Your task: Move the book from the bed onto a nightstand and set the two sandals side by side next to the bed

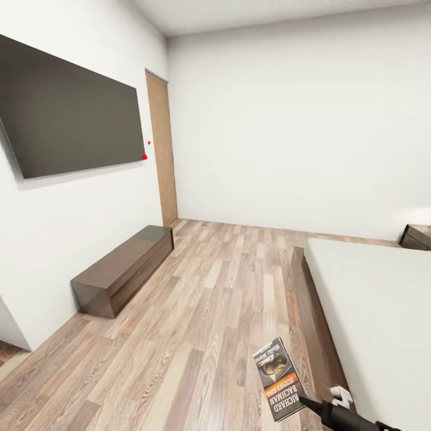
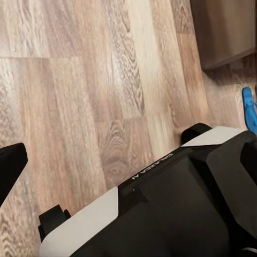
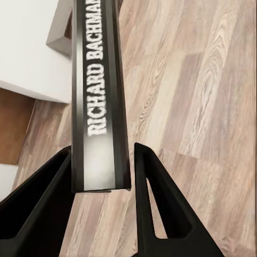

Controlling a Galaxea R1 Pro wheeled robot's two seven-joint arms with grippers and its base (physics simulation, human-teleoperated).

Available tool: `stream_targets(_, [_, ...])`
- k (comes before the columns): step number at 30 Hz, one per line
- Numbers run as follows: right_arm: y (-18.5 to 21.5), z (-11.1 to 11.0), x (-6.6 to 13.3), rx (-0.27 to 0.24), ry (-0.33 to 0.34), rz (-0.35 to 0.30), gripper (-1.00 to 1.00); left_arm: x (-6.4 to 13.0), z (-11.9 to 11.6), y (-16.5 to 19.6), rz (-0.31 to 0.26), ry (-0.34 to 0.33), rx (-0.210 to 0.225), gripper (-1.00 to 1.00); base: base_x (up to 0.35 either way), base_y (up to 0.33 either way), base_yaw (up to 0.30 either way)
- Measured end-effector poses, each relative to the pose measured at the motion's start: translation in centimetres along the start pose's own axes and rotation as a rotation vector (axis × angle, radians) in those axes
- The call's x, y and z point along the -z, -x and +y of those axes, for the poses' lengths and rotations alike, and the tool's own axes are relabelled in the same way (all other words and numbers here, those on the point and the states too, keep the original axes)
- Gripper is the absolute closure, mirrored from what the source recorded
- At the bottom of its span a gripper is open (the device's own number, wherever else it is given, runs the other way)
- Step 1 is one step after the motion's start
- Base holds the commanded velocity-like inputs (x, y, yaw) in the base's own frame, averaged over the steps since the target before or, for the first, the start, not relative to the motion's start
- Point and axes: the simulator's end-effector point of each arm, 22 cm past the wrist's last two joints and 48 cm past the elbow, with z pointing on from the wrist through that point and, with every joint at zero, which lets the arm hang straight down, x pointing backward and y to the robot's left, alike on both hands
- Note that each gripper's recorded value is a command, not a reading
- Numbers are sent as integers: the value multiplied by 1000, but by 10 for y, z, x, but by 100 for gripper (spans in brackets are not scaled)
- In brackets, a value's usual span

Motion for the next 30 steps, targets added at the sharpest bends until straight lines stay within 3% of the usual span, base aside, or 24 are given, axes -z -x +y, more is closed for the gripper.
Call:
stream_targets(3, [0,0,0,0,0,0,100,-1,1,0,0,9,0,-100,0,0,-283])
stream_targets(7, [0,0,0,0,1,0,100,-4,23,1,-2,135,1,-100,0,0,-283])
stream_targets(11, [0,0,0,0,1,0,100,-8,33,4,-6,208,1,-100,0,0,-283])
stream_targets(23, [0,0,0,0,-1,0,100,-8,35,4,-7,224,1,-100,0,0,-276])
stream_targets(30, [1,-2,0,-2,-8,-3,100,-8,35,3,-5,224,2,-100,0,0,-75])
